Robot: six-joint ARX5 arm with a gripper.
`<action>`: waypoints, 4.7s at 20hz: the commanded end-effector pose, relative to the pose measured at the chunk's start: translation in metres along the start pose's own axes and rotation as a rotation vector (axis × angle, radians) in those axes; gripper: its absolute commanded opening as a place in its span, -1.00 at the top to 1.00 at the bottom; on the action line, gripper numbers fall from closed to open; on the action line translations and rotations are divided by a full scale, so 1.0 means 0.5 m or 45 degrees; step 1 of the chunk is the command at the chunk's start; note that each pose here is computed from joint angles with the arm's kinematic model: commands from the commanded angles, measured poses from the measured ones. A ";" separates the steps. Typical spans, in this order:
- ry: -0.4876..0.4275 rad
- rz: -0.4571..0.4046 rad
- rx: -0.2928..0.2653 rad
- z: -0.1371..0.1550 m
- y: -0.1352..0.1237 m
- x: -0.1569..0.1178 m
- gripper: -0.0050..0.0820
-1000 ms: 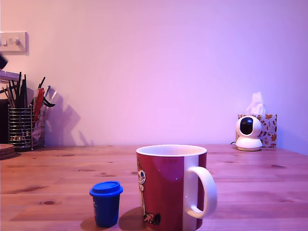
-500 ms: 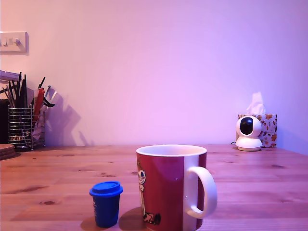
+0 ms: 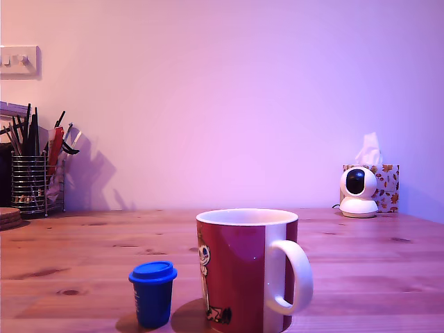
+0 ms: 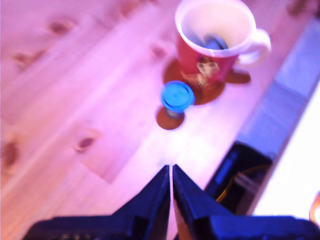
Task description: Pick up the coffee capsules on the table and drop them inside the coffee cup
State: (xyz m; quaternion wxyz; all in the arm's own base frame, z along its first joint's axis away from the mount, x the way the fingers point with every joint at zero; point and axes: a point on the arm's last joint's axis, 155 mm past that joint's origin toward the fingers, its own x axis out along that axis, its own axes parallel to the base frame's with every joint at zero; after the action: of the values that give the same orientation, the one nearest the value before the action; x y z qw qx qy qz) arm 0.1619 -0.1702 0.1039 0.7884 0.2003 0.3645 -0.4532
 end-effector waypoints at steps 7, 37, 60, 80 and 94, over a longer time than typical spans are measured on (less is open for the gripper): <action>0.046 -0.024 0.108 0.005 0.017 0.050 -0.69; -0.046 -0.294 0.185 0.052 -0.019 0.260 -0.69; -0.002 -0.232 0.142 0.036 -0.003 0.307 0.10; -0.103 -0.172 0.068 0.090 0.011 0.265 0.42; -0.475 -0.093 0.037 0.237 0.002 0.089 0.42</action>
State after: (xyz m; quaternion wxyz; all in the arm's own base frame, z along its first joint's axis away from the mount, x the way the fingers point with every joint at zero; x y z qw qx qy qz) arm 0.2240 -0.2695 0.1476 0.8230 0.1139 0.2123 -0.5144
